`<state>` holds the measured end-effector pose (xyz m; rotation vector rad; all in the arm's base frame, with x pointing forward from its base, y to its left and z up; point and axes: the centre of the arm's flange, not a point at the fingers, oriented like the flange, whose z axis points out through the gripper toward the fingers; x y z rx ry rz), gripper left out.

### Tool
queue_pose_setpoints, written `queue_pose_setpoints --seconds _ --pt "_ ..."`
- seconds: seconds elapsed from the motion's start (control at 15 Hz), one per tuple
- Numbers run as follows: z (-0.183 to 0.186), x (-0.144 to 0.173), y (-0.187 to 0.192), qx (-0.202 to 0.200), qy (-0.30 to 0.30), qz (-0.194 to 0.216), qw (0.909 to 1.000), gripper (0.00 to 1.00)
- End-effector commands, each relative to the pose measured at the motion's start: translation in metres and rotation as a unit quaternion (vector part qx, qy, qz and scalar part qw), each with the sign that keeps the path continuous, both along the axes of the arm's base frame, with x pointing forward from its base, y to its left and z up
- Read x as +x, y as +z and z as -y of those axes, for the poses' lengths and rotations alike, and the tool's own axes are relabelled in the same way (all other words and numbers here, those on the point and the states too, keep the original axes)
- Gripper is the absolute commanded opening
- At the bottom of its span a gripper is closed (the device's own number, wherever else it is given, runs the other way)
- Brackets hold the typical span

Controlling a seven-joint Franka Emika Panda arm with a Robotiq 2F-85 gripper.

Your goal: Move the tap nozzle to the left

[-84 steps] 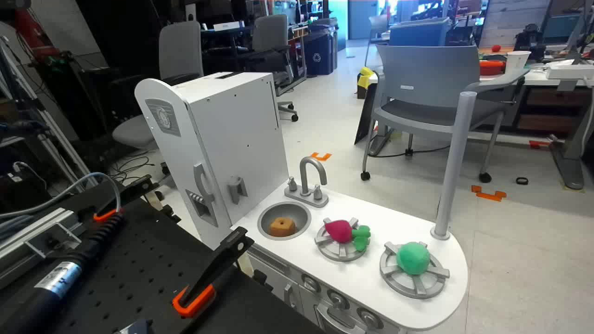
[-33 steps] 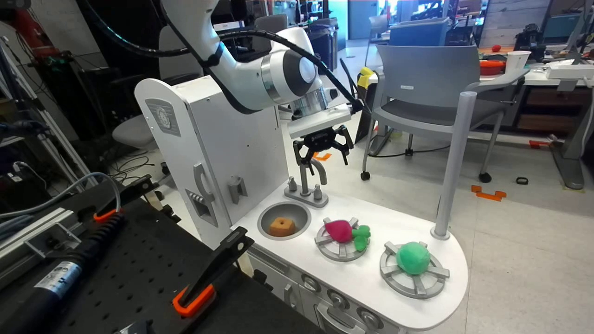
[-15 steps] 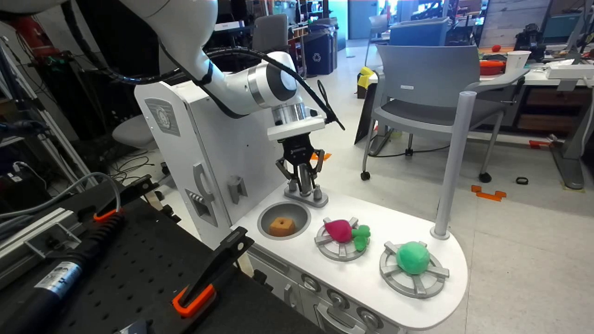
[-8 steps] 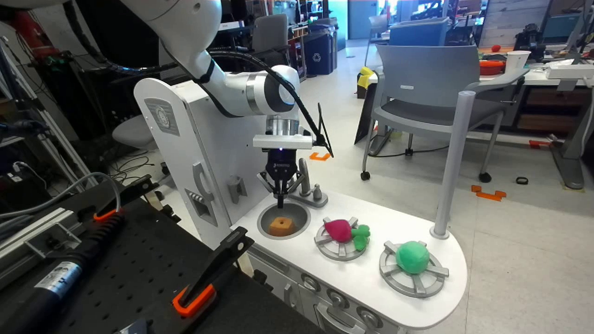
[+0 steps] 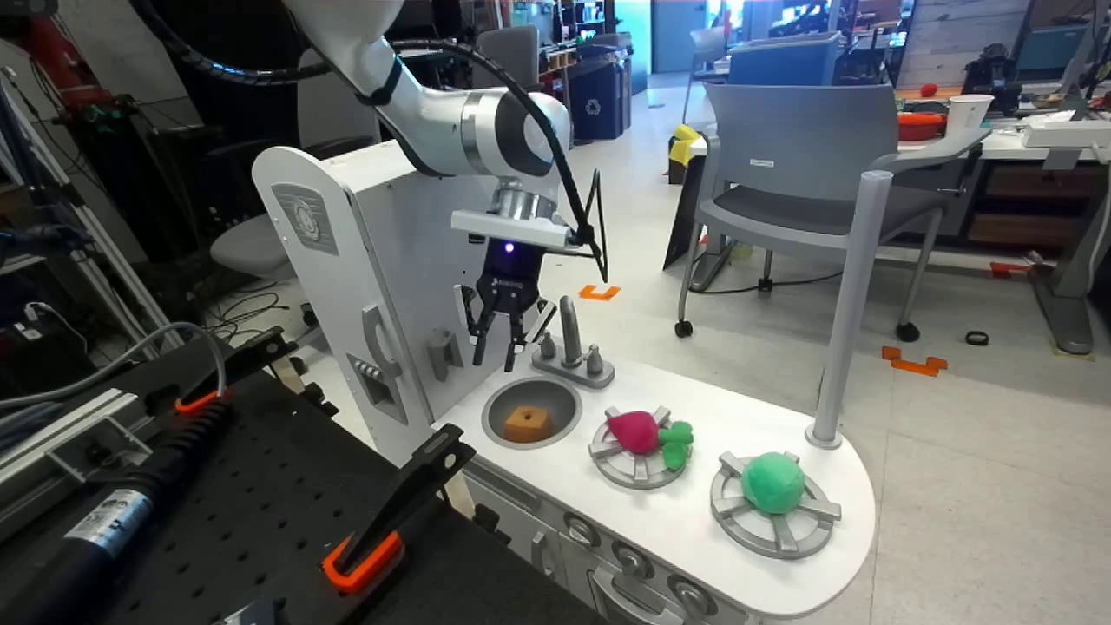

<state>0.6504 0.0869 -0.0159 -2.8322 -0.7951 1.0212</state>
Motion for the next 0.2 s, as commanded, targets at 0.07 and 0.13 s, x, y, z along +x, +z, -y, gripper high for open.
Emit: queue_pose_setpoints --seconds 0.07,0.13 --pt "0.006 0.001 0.017 -0.013 -0.018 -0.01 0.9997 0.58" --pt "0.008 0.001 0.02 -0.015 -0.021 -0.011 0.9996 0.59"
